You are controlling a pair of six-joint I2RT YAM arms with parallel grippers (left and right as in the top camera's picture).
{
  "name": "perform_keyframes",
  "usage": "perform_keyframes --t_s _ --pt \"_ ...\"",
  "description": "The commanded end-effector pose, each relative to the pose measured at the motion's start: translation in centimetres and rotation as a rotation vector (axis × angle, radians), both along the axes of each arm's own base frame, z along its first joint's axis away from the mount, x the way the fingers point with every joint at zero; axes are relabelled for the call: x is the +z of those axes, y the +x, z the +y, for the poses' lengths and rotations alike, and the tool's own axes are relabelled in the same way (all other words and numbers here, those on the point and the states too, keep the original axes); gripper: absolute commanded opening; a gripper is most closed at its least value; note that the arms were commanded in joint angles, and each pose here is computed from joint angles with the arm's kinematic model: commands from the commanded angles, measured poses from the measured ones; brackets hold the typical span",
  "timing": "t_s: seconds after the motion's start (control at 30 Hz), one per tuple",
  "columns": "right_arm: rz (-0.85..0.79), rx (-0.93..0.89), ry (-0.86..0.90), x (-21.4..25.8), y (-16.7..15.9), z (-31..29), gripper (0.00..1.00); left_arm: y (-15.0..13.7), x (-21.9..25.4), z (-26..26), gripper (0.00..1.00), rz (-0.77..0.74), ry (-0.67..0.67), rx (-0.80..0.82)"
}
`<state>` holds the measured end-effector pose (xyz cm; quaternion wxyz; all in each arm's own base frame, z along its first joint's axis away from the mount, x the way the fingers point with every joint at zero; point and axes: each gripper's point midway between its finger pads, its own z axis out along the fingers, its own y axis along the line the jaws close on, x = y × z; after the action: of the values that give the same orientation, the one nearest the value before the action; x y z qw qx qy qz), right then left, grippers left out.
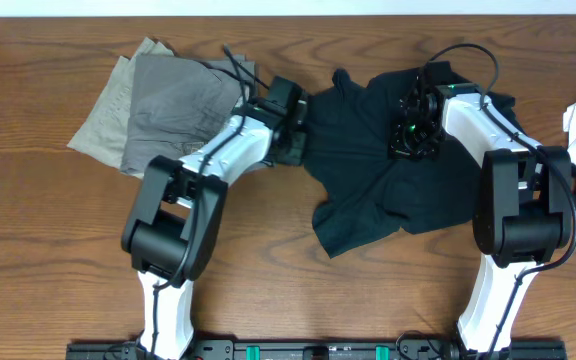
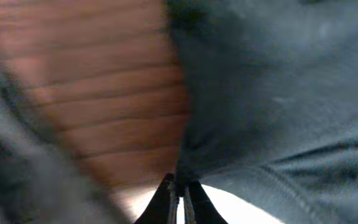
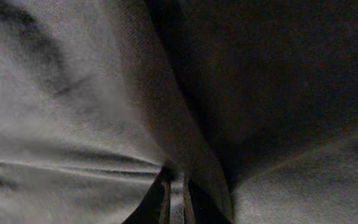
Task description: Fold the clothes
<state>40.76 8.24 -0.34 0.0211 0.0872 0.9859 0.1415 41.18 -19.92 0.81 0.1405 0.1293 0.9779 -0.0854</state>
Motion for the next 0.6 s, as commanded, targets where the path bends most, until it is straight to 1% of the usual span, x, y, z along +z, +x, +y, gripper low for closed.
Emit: perform_keyframes --t_s 0.0,0.17,0.23,0.33,0.37,0.4,0.43,0.47,0.5,0.57 --pt "0.038 0.000 -0.085 -1.8 -0.8 -1.7 0.09 1.6 3.5 2.2 0.06 -0.104 0.063 0.014" --pt "0.038 0.000 -0.089 -1.9 -0.8 -1.8 0.09 2.5 4.2 3.8 0.06 -0.157 0.140 0.038" --pt "0.037 0.000 -0.089 -1.9 -0.8 -1.8 0.09 2.5 4.2 3.8 0.06 -0.162 0.150 0.016" --pt "0.038 0.000 -0.089 -1.9 -0.8 -1.8 0.09 2.7 4.3 4.2 0.07 -0.172 0.169 0.025" --pt "0.037 0.000 -0.089 -1.9 -0.8 -1.8 0.09 2.8 4.3 4.2 0.17 -0.174 0.168 0.026" --pt "0.038 0.000 -0.089 -1.9 -0.8 -1.8 0.10 2.8 4.3 4.1 0.46 -0.174 0.165 0.027" --pt "0.038 0.000 -0.089 -1.9 -0.8 -1.8 0.10 2.8 4.3 4.0 0.59 -0.172 0.160 0.027" --pt "0.038 0.000 -0.089 -1.9 -0.8 -1.8 0.12 2.6 4.2 3.9 0.66 -0.162 0.149 0.025" --pt "0.038 0.000 -0.089 -1.9 -0.8 -1.8 0.15 2.1 4.1 3.4 0.69 -0.140 0.123 0.013" --pt "0.038 0.000 -0.089 -1.9 -0.8 -1.8 0.18 0.6 3.7 1.8 0.70 -0.066 0.033 -0.027"
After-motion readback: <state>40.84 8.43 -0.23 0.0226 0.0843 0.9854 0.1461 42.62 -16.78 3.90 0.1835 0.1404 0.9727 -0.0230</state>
